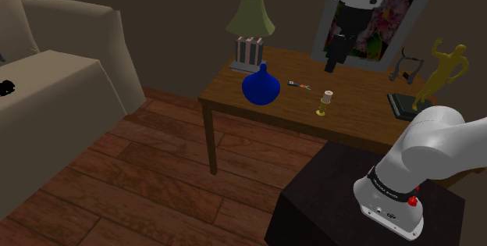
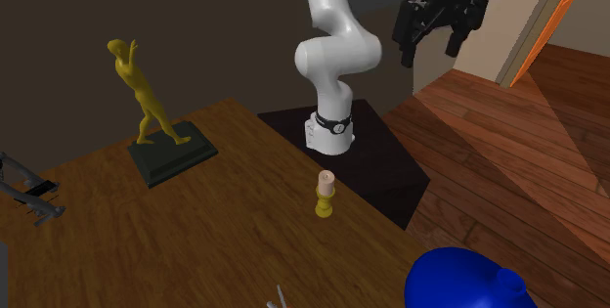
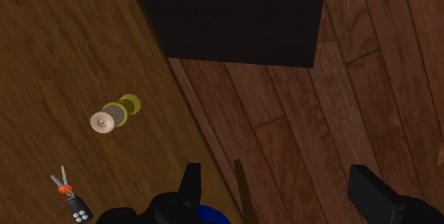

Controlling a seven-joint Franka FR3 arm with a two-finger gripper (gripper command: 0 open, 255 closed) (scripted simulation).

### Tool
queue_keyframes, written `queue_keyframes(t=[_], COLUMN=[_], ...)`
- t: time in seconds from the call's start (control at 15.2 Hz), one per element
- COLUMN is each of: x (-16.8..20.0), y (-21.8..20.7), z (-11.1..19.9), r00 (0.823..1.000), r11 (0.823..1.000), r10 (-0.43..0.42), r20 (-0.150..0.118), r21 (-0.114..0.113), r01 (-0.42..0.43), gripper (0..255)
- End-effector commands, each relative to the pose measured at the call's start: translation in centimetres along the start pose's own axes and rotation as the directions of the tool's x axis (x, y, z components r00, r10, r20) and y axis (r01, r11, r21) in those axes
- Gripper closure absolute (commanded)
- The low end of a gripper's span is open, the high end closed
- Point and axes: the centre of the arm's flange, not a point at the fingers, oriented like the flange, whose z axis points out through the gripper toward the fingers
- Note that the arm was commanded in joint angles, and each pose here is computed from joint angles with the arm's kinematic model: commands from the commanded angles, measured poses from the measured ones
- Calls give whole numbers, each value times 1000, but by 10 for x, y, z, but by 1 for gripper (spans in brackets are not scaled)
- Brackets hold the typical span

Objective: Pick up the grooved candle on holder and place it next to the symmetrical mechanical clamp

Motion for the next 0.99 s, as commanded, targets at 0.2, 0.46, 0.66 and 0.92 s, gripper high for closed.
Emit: queue_keyframes(t=[0.2, 0.46, 0.66, 0.92], x=[5, 11, 15, 19], y=[25, 60, 87, 123], z=[28, 65, 93, 129], r00=[1000, 999, 998, 996], r11=[1000, 999, 997, 995], r10=[17, 40, 57, 80], r20=[7, 16, 23, 31], r21=[-13, -31, -44, -62], r01=[-17, -39, -56, -78], gripper=[0, 0, 0, 0])
